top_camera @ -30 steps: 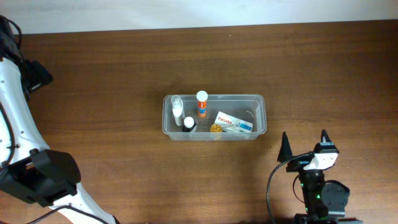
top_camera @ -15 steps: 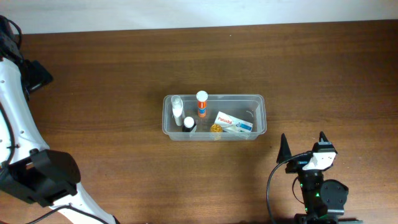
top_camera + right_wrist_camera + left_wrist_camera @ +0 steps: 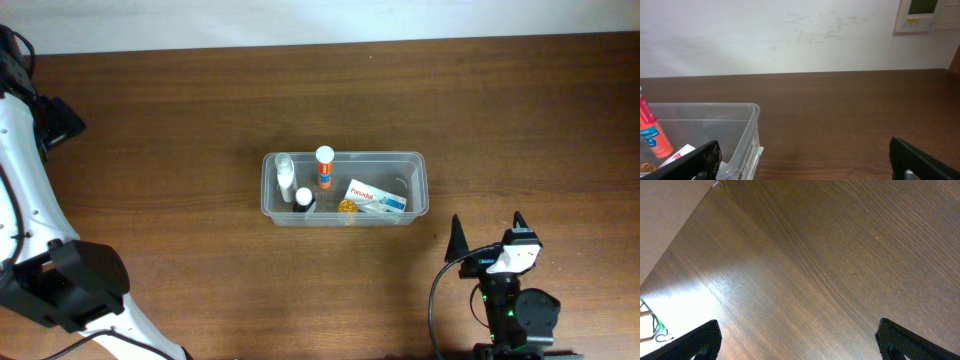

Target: Pack container

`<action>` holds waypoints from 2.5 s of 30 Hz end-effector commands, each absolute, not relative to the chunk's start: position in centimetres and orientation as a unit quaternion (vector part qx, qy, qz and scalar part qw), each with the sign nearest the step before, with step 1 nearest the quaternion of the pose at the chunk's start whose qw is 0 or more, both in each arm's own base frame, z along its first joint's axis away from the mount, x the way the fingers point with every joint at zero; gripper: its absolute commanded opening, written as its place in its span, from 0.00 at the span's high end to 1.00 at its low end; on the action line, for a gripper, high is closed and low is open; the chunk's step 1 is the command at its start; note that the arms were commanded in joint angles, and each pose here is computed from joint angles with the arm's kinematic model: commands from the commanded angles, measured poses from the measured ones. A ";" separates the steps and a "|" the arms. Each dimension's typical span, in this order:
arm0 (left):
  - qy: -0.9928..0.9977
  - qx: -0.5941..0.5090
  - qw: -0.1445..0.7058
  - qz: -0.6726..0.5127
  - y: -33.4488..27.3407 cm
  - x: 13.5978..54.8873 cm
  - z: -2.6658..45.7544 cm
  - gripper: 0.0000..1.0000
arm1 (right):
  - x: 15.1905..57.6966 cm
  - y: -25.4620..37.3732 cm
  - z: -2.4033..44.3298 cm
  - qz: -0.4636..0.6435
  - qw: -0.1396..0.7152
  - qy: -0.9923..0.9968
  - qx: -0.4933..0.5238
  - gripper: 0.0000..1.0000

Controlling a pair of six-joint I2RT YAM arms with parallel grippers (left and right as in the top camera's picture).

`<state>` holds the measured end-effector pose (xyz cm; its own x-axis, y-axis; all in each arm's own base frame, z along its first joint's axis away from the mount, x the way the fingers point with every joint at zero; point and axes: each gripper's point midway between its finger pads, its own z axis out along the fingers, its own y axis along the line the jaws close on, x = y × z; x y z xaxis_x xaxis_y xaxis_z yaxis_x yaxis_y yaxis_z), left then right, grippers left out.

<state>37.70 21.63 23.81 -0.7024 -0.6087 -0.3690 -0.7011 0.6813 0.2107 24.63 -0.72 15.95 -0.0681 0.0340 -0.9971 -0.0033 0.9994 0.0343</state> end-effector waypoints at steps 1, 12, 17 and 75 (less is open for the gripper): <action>0.904 -0.365 0.141 0.169 21.9 37.8 24.1 0.01 | 24.6 -0.7 15.6 0.016 0.678 0.734 0.014 0.02; 0.904 -0.365 0.141 0.169 21.9 37.8 24.1 0.01 | 24.6 -0.7 15.6 0.016 0.678 0.734 0.014 0.02; 0.904 -0.366 0.141 0.169 21.9 37.8 24.1 0.01 | 24.6 -0.7 15.6 0.016 0.678 0.734 0.014 0.02; 0.719 -0.281 0.634 0.057 7.3 14.3 41.9 0.00 | 24.6 -0.7 15.6 0.016 0.678 0.734 0.014 0.02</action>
